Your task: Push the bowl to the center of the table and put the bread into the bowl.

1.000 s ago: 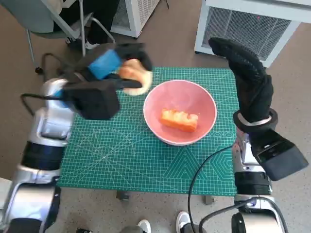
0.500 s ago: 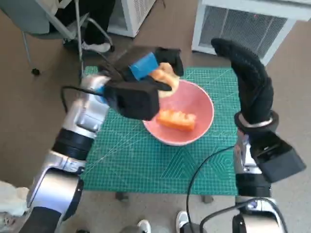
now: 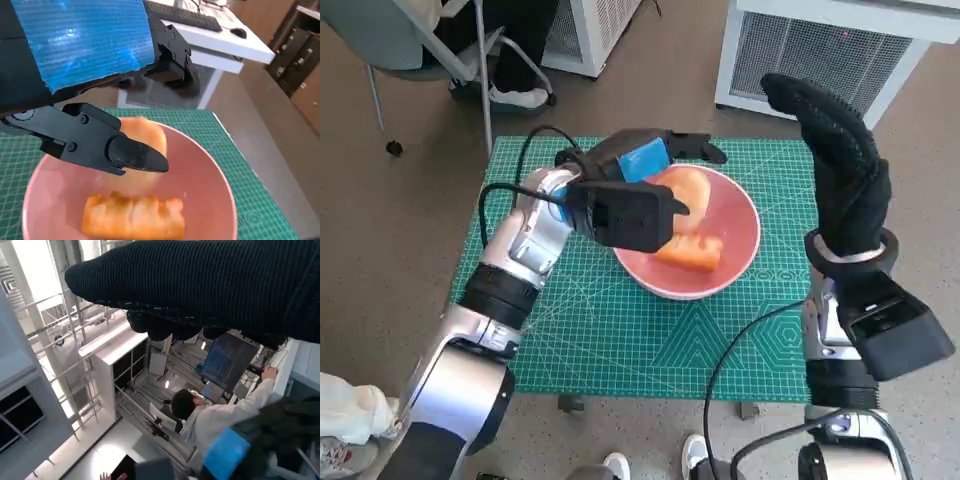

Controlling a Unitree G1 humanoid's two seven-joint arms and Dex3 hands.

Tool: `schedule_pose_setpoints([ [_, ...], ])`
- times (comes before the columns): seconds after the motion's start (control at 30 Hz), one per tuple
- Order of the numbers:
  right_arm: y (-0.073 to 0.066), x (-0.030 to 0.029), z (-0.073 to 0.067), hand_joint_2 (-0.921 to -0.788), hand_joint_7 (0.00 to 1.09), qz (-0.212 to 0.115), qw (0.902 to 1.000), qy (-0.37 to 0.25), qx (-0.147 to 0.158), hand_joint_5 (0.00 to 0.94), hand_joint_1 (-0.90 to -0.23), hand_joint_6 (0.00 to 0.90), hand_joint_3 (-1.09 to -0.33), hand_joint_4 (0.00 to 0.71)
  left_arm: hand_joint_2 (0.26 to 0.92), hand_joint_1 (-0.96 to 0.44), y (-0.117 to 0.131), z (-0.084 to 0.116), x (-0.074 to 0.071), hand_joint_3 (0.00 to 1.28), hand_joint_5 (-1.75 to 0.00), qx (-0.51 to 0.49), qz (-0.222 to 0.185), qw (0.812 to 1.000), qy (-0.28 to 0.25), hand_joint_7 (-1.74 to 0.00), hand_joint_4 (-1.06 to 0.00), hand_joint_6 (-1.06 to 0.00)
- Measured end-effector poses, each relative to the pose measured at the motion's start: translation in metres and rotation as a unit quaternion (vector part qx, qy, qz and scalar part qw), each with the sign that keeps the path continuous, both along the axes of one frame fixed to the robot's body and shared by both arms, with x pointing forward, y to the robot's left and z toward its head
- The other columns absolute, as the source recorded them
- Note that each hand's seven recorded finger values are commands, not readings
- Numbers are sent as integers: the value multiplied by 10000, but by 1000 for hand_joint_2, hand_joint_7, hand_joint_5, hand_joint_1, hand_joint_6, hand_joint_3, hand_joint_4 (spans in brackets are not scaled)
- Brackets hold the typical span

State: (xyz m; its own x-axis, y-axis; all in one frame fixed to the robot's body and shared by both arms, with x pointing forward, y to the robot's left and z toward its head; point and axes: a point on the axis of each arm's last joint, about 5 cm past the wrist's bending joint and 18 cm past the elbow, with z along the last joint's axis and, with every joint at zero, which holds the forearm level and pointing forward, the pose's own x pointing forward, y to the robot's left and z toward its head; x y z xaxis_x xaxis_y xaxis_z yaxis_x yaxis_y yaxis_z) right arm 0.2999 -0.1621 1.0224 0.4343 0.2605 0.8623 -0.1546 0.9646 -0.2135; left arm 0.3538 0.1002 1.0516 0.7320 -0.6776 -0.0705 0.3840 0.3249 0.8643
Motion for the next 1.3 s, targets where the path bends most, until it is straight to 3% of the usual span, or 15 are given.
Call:
schedule_pose_setpoints([
  [0.4, -3, -2, 19, -921, 522, -5, 10000, -7, 6, 498, -529, -1, -899, -1, 921, -357, 137, 39, -34, 80, -2, -671, -102, 9973, -286, -7, -114, -279],
  [0.67, -40, 4, 49, -921, 543, -62, 10000, -22, 10, 501, -537, -1, -865, 5, 921, -420, 353, 0, -147, 154, -16, -1853, -56, 9806, -633, -21, -155, -306],
  [0.8, -64, 15, 93, -921, 563, -96, 9999, -60, 29, 432, -544, -1, -838, 44, 921, -487, 453, -32, -234, 241, -27, -2662, -8, 9605, -806, -35, -190, -326],
  [0.97, -64, 34, 164, -921, 580, -104, 9998, -133, 82, 353, -544, -1, -823, 90, 921, -494, 486, -130, -358, 305, -32, -3853, -75, 9174, -991, -42, -219, -330],
  [1.13, -21, 53, 253, -921, 592, -43, 9996, -267, 102, 300, -543, -1, -817, 122, 921, -494, 443, -249, -444, 326, -34, -4667, -201, 8776, -1079, -45, -236, -332],
  [1.3, 12, 69, 322, -921, 603, 5, 9993, -366, 114, 274, -541, -1, -818, 137, 921, -492, 422, -309, -502, 328, -30, -5102, -325, 8530, -1048, -47, -239, -335],
])
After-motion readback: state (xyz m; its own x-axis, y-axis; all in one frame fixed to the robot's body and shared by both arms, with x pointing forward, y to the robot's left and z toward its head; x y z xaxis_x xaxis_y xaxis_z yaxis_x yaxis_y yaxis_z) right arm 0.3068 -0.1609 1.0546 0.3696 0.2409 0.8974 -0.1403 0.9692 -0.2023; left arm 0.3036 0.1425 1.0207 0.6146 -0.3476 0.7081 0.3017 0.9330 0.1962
